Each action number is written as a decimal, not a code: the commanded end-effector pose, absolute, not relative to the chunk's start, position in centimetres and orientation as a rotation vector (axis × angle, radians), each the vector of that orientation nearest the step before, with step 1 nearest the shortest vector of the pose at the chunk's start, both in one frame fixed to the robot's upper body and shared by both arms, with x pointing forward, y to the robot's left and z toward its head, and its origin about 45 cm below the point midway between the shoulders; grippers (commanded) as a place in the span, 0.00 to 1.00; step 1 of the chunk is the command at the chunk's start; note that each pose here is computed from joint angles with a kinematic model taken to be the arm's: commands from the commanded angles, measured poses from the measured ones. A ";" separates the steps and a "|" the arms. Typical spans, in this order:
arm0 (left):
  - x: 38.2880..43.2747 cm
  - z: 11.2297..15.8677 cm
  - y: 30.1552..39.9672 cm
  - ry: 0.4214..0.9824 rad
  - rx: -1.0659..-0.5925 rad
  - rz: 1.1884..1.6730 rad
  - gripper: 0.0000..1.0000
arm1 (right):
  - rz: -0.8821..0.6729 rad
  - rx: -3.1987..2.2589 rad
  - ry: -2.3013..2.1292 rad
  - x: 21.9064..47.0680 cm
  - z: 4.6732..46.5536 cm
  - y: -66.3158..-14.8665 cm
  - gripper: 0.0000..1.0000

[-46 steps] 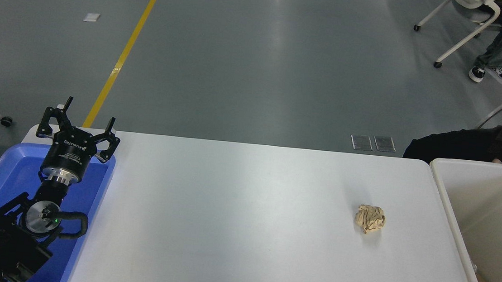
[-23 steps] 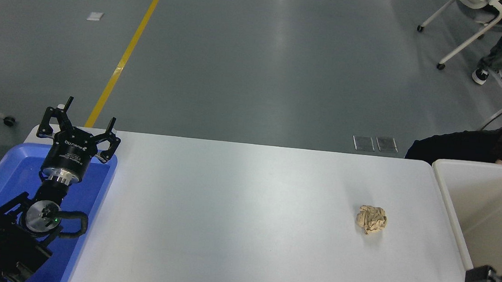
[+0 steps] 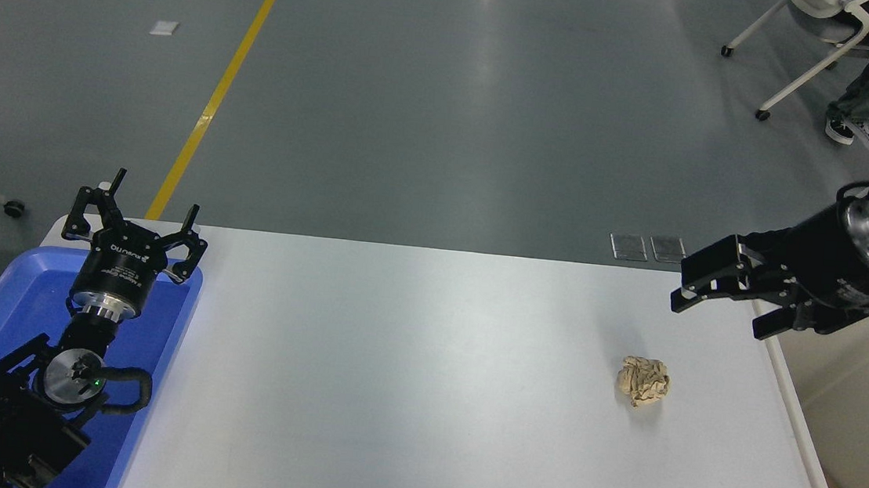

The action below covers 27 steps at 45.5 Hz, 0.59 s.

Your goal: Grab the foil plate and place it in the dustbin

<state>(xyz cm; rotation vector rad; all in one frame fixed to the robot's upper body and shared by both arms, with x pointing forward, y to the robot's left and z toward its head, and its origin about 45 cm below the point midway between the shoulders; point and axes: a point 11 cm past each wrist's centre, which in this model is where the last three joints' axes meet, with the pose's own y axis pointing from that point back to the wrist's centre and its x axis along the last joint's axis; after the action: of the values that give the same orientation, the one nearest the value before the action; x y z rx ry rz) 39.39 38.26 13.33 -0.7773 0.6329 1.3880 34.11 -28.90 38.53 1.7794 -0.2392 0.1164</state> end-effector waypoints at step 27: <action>39.38 13.34 38.31 0.632 -0.779 1.390 1.00 | 0.160 1.763 -0.174 33.8 39.6 -26.0 1.00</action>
<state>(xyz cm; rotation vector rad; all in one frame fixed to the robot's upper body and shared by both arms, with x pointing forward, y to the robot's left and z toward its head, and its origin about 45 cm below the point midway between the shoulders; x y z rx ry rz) 39.38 38.29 13.33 -0.7779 0.6327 1.3892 33.76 -27.13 39.61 1.7778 -0.2053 0.1407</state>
